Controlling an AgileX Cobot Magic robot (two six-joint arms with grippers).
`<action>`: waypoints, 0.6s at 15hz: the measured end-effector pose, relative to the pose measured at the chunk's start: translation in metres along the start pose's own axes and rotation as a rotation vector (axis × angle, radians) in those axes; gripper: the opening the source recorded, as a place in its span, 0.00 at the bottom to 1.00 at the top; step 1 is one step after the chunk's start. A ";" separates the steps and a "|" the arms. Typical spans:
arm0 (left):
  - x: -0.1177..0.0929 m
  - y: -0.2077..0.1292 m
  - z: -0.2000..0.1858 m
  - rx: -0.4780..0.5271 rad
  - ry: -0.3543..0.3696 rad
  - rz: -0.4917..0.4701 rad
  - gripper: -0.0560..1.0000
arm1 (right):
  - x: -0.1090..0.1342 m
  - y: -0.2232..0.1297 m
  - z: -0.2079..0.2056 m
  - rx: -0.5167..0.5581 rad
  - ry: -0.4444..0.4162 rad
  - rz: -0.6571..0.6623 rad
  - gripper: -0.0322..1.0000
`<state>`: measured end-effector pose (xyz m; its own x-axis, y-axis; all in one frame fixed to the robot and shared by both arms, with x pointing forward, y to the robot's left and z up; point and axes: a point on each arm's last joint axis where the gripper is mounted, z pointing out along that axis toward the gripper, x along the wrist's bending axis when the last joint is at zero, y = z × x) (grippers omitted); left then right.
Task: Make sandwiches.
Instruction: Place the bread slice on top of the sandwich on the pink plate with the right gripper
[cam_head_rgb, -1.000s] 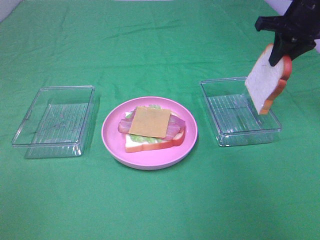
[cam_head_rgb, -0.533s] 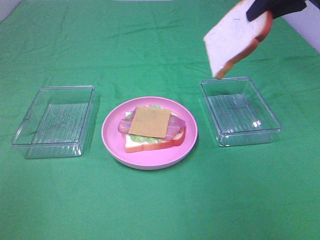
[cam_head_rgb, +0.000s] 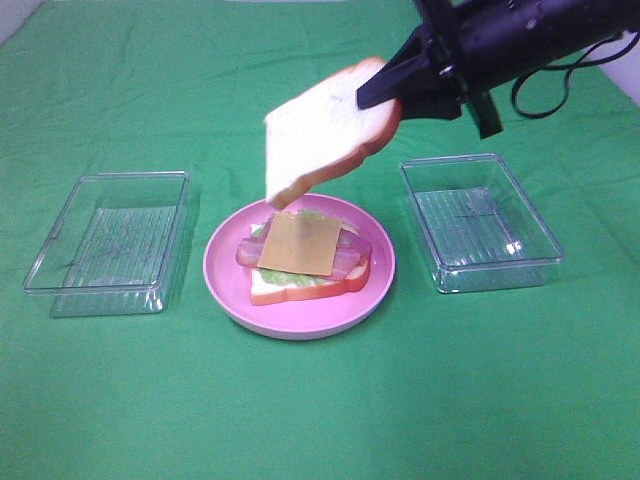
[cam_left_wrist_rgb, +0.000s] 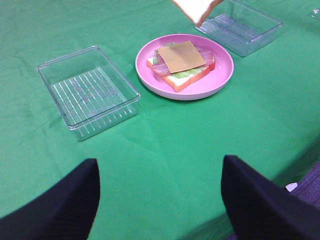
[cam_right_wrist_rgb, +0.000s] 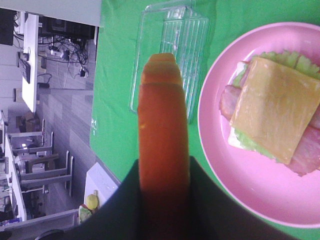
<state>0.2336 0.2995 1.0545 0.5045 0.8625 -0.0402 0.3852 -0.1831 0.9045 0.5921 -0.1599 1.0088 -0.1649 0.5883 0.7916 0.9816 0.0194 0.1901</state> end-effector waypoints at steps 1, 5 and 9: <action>0.000 0.000 0.000 0.000 0.000 0.000 0.67 | -0.002 0.000 0.007 0.006 0.004 0.008 0.19; 0.000 0.000 0.000 0.000 0.000 0.000 0.67 | -0.039 0.005 0.061 0.022 0.077 0.147 0.19; 0.000 0.000 0.000 0.000 0.000 -0.006 0.67 | -0.060 0.004 0.078 0.047 0.075 0.198 0.19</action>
<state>0.2336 0.2995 1.0545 0.5021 0.8636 -0.0456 0.3882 -0.1780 0.9042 0.6130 -0.1320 0.9172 0.0262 0.5228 0.8521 0.9987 -0.0518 0.0011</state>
